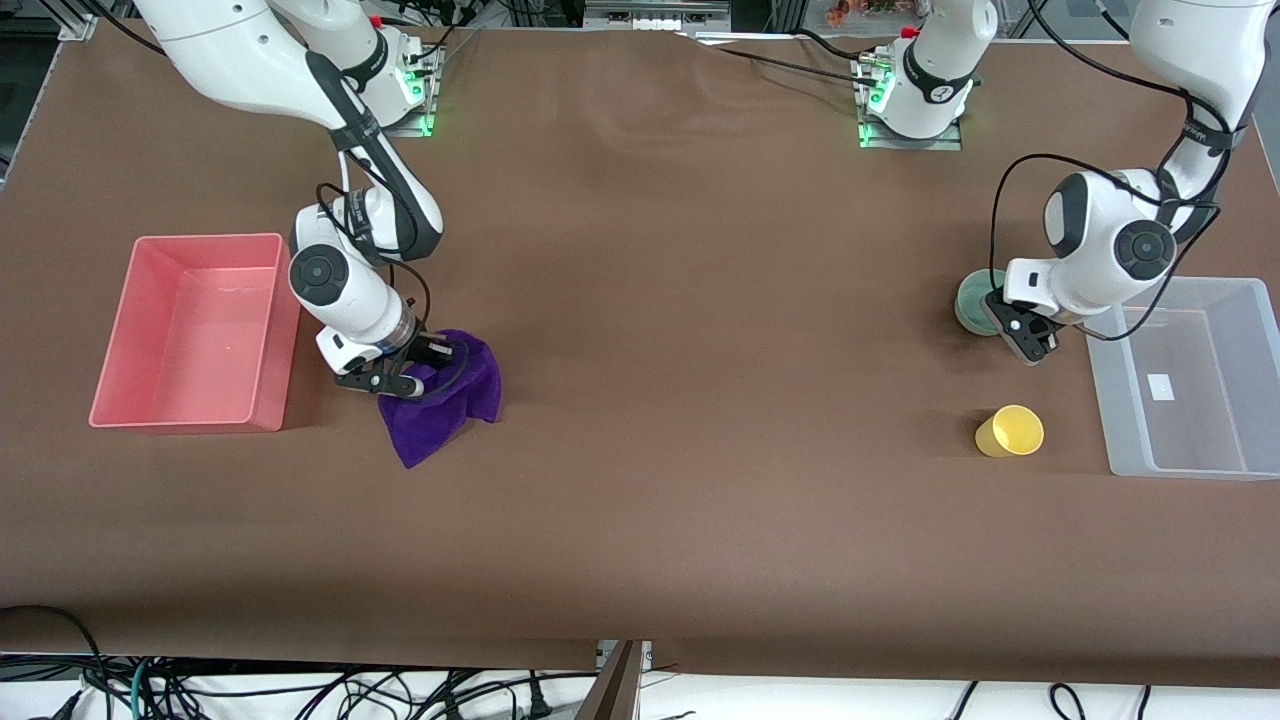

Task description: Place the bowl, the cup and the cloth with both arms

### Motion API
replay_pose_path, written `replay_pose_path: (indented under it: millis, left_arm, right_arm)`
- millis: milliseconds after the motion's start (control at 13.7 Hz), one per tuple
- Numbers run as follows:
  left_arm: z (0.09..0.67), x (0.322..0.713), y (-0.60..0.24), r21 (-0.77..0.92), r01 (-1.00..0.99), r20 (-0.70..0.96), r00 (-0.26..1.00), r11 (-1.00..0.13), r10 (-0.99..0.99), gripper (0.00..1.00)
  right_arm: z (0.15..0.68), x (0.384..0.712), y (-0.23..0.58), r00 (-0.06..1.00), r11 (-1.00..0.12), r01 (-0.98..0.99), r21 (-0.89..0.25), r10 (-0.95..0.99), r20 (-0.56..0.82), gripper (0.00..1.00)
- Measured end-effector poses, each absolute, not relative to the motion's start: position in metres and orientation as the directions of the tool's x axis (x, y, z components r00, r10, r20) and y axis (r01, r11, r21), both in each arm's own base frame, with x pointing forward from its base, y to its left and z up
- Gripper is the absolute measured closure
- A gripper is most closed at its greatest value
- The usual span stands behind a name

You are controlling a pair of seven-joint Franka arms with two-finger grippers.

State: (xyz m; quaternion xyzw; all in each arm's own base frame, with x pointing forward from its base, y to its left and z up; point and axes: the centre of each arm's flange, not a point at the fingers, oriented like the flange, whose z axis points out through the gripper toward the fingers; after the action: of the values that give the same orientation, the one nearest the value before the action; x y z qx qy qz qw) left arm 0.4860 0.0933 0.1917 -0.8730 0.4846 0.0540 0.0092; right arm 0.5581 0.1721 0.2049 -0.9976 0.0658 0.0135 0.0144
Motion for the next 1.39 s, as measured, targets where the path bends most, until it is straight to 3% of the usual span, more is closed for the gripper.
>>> replay_pose_path:
  millis: [146,438,730,876,1022,1387]
  left_arm:
    - [0.214,0.494,0.097,0.030,-0.844,-0.115,0.529,-0.536,-0.841,0.96]
    - [0.300,0.539,0.122,0.052,-0.815,-0.180,0.561,-0.577,-0.808,0.96]
    - [0.387,0.578,0.193,0.025,-0.752,-0.195,0.642,-0.658,-0.741,0.96]
    - [0.386,0.590,0.249,0.007,-0.716,-0.182,0.686,-0.698,-0.705,0.96]
    - [0.350,0.594,0.309,0.030,-0.664,-0.185,0.731,-0.747,-0.657,0.96]
    - [0.228,0.593,0.377,0.073,-0.584,-0.134,0.797,-0.808,-0.588,0.96]
  right_arm:
    - [0.246,0.577,0.171,0.993,-0.996,-0.088,0.003,-0.088,-0.079,0.94]
    - [0.382,0.620,0.116,0.975,-0.998,0.059,0.038,0.049,-0.214,0.94]
    - [0.487,0.620,0.036,0.921,-0.985,0.171,0.012,0.155,-0.358,0.94]
    - [0.502,0.617,-0.013,0.897,-0.969,0.245,0.034,0.213,-0.388,0.94]
    - [0.494,0.616,-0.057,0.870,-0.954,0.294,0.053,0.244,-0.429,0.94]
    - [0.407,0.613,-0.114,0.840,-0.951,0.308,0.030,0.257,-0.478,0.94]
